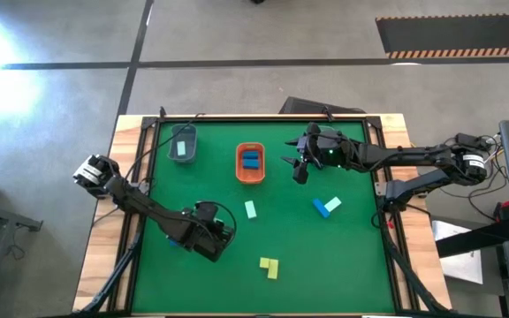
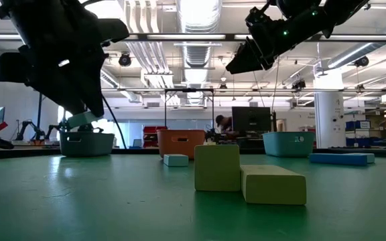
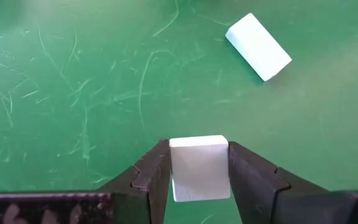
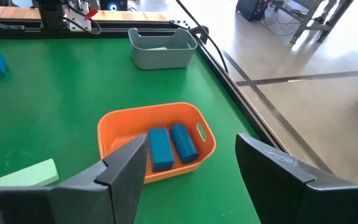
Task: Sort & place blocks by color
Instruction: Put the light blue wooden block into the gray bin
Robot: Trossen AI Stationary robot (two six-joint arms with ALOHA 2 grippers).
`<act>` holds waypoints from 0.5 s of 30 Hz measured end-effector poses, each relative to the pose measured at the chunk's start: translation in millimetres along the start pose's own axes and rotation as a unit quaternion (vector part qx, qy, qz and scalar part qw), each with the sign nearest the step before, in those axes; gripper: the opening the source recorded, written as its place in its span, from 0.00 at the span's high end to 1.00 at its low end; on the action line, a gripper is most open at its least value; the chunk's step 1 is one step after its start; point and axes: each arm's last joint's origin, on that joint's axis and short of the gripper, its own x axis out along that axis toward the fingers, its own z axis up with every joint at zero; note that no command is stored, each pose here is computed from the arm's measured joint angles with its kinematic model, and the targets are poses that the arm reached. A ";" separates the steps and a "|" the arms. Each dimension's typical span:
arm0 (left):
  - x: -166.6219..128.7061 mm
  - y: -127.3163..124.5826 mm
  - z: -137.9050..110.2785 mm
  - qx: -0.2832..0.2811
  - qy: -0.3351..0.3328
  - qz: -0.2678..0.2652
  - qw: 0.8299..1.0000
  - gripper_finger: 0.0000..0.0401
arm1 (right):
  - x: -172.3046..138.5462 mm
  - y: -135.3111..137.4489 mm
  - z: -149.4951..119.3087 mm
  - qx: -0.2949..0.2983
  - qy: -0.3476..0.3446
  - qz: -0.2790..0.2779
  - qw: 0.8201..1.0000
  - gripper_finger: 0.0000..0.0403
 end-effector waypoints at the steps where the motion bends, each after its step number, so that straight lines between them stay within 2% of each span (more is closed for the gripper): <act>1: 0.1 0.0 0.1 0.000 0.000 0.000 1.000 0.68 | 0.0 -0.1 0.0 0.000 0.000 0.000 1.000 0.42; 15: 1.9 0.0 2.9 -0.005 -0.003 0.003 1.000 0.68 | 0.0 -0.1 -0.2 -0.005 0.001 0.000 1.000 0.42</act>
